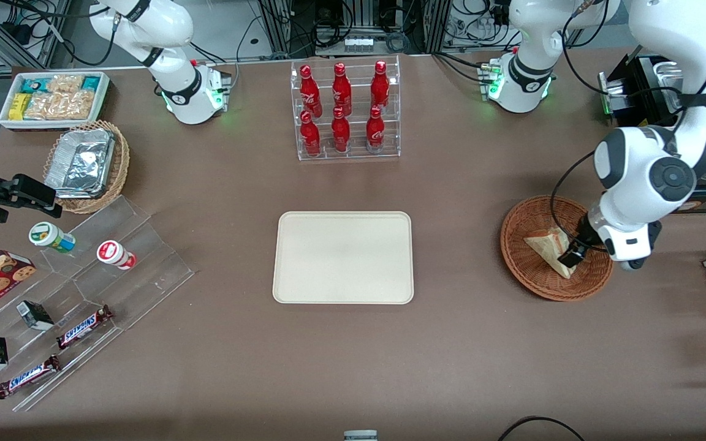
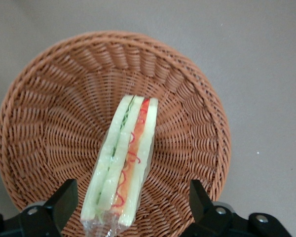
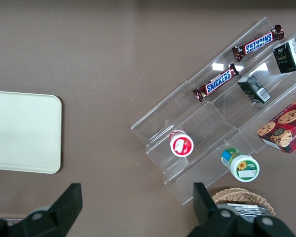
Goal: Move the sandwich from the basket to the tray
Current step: 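Lower the left gripper over the wrapped sandwich in the basket, then close the left gripper on the sandwich and lift it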
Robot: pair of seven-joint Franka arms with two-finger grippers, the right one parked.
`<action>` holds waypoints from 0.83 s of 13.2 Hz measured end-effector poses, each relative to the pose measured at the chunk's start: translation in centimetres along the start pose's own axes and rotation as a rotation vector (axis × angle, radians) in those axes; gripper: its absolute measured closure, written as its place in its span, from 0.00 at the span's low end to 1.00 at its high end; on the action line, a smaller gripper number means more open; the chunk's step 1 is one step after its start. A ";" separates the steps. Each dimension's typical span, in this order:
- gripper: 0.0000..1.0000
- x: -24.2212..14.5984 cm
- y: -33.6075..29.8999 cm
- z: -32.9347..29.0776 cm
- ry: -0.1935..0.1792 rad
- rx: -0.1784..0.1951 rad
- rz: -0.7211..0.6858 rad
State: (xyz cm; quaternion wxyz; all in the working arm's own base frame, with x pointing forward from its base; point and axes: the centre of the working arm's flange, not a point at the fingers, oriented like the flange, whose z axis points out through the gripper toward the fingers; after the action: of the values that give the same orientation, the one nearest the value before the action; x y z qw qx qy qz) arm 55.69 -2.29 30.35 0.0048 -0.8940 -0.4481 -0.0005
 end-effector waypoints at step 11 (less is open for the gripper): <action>0.00 -1.8 -1.2 3.9 0.015 0.084 0.036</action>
State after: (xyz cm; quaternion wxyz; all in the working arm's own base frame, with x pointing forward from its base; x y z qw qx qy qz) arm 53.65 -2.99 26.50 0.0457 -0.9008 -0.4316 0.0117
